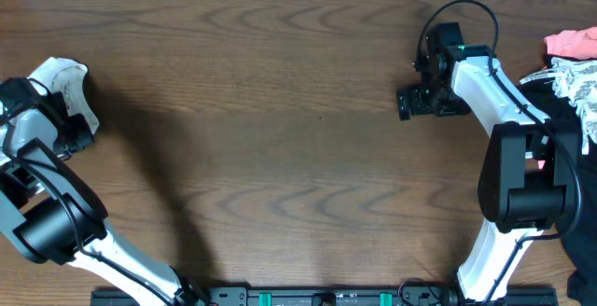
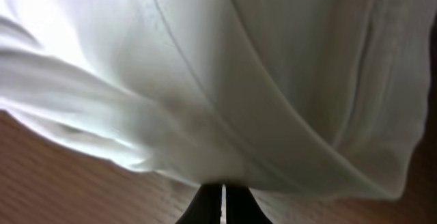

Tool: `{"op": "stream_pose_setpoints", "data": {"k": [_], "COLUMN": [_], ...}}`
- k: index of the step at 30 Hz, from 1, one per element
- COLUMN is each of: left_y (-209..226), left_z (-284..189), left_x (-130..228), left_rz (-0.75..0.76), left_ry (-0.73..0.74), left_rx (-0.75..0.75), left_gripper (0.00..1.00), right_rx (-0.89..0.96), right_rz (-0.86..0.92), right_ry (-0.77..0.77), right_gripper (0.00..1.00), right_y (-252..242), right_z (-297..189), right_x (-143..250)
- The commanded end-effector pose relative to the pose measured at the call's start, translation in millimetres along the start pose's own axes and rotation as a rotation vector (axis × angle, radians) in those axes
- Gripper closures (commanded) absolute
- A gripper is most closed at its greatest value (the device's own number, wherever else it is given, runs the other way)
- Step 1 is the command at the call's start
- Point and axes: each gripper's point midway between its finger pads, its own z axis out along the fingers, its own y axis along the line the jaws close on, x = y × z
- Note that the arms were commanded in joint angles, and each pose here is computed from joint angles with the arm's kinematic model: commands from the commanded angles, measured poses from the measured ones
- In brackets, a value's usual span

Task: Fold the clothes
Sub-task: 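Lower the bundle at the left corner and press it flat, left gripper, then open the left gripper and raise it off the bundle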

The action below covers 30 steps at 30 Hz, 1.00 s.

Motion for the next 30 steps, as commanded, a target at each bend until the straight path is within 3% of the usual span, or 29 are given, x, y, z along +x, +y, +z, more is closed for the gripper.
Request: {"op": "stream_pose_setpoints", "data": {"k": [1,8,13,23,30], "left_y": [-5.6,-30.2,-54.9,-62.4,-54.4], "left_z": [13.8,29.6,23.4,12.2,-28.1], "left_x": [0.9,-22.1,-58.5,-119.2,-155.6], "left_rz": [0.029,0.067,0.096,0.121,-0.023], "left_ry": [0.009,-0.080,-0.231,-0.493,-0.606], "left_rx": [-0.008,0.035,0.108,0.080,0.104], "left_gripper": [0.94,0.94,0.94,0.94,0.94], "right_rx": [0.008,0.008,0.008,0.008,0.008], "right_rz": [0.020,0.020,0.020,0.019,0.019], "right_ry": [0.010,0.010,0.010,0.010,0.010], "right_gripper": [0.01,0.01,0.01,0.01,0.01], "right_y": [-3.7,-3.7,-3.7,-3.4,-3.4], "right_z": [3.9,3.9,3.9,3.9,3.9], "right_x": [2.4,2.4,2.4,2.4,2.4]}}
